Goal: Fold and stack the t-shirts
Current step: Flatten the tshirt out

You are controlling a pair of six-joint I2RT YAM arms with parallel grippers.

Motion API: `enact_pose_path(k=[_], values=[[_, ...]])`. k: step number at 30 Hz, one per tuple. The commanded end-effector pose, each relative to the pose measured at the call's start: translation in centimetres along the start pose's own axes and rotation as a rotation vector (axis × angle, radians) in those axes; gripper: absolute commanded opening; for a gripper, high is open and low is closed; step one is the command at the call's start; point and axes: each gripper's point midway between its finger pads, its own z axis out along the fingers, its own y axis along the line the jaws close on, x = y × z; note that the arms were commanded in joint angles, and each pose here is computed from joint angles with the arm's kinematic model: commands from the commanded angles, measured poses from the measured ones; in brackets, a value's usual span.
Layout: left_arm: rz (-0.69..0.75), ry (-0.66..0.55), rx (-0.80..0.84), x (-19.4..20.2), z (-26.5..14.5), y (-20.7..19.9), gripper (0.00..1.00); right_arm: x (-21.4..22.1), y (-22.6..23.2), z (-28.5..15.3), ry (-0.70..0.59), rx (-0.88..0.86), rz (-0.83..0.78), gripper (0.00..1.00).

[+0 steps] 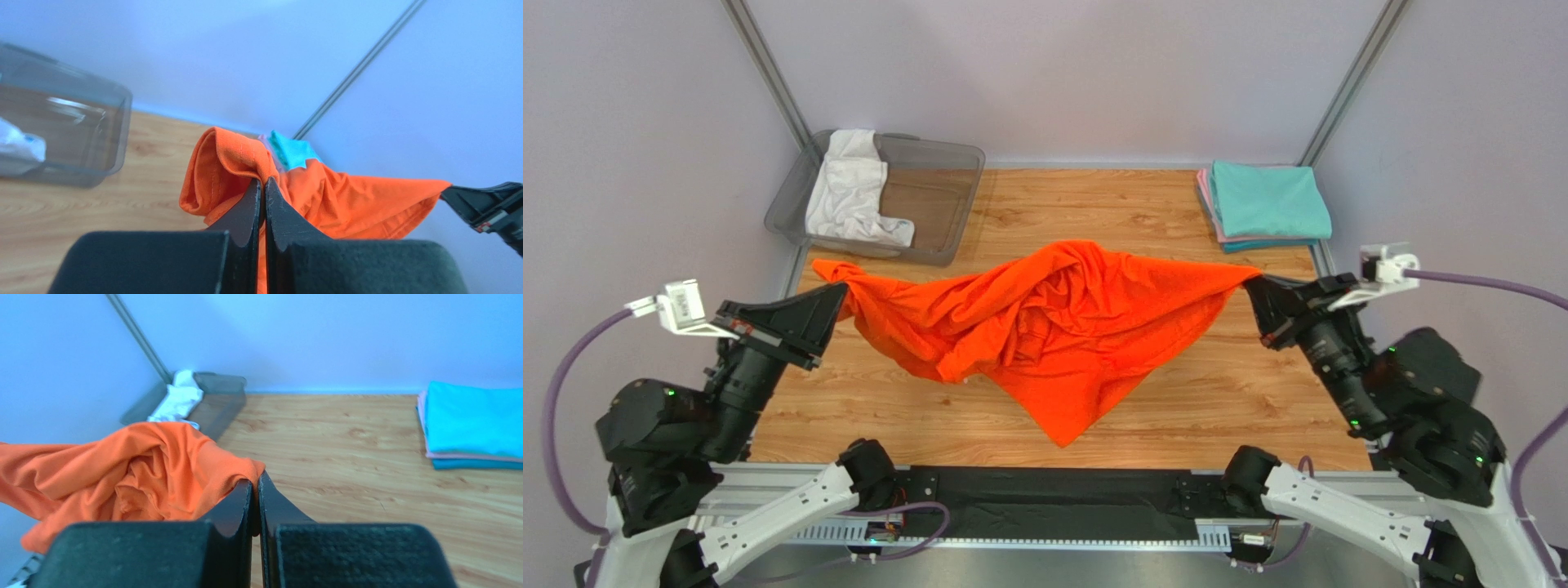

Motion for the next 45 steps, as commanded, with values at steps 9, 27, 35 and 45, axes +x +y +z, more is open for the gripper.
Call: enact_pose_path(k=[9,27,35,45], values=[[0.104,0.049,-0.321,4.1,2.1,5.7,0.00,2.0,-4.2,-0.6,0.026,0.204,-0.040,0.00],[0.250,0.559,-0.876,26.0,8.1,23.8,0.03,25.6,-16.1,11.5,0.598,0.620,-0.095,0.00],[0.241,0.771,-0.807,29.2,10.8,23.1,1.00,28.1,-17.8,11.6,0.697,0.653,-0.086,0.00],[0.190,0.849,-0.392,32.4,3.7,11.4,1.00,27.7,-17.6,9.8,0.677,0.631,-0.056,0.00]])
